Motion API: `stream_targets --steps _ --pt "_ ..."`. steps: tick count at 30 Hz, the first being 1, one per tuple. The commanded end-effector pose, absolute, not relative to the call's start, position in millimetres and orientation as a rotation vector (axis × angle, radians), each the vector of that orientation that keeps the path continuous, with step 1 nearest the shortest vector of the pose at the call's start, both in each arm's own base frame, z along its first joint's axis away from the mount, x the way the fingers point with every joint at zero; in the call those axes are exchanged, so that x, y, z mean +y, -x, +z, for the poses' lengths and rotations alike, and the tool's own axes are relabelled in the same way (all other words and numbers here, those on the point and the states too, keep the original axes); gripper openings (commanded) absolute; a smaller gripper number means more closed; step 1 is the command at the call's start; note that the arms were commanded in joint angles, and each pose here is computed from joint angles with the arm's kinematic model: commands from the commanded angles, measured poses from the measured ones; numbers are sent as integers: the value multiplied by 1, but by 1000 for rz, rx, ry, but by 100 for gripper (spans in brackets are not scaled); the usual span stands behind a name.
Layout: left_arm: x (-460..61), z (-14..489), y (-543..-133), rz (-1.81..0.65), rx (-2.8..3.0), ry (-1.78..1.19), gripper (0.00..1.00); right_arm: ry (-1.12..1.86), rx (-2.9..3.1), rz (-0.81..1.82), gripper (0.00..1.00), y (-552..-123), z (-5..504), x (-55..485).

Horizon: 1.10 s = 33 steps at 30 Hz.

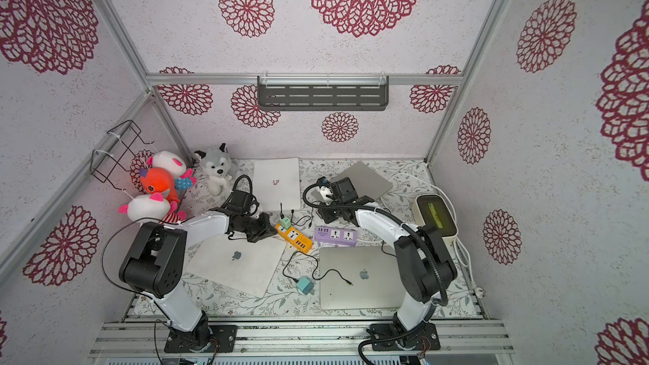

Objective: Unplug the laptop charger
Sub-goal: Place the plug at the center of the board.

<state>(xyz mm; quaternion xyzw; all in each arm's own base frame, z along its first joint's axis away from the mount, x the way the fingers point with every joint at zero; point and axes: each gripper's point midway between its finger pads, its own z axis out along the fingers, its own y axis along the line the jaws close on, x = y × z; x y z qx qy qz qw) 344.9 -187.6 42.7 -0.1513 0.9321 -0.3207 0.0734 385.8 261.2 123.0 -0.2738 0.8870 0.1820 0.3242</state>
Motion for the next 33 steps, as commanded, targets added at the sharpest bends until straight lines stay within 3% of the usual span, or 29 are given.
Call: stream_targets --steps 1,26,33 --pt "-188 52 -346 -957 2780 433 0 649 2304 603 5 -395 127 272" --pt "-184 54 -345 -937 2787 436 0 384 2422 881 11 -395 62 259" --pt "-183 54 -345 -933 2787 439 0 365 2445 833 34 -395 63 252"
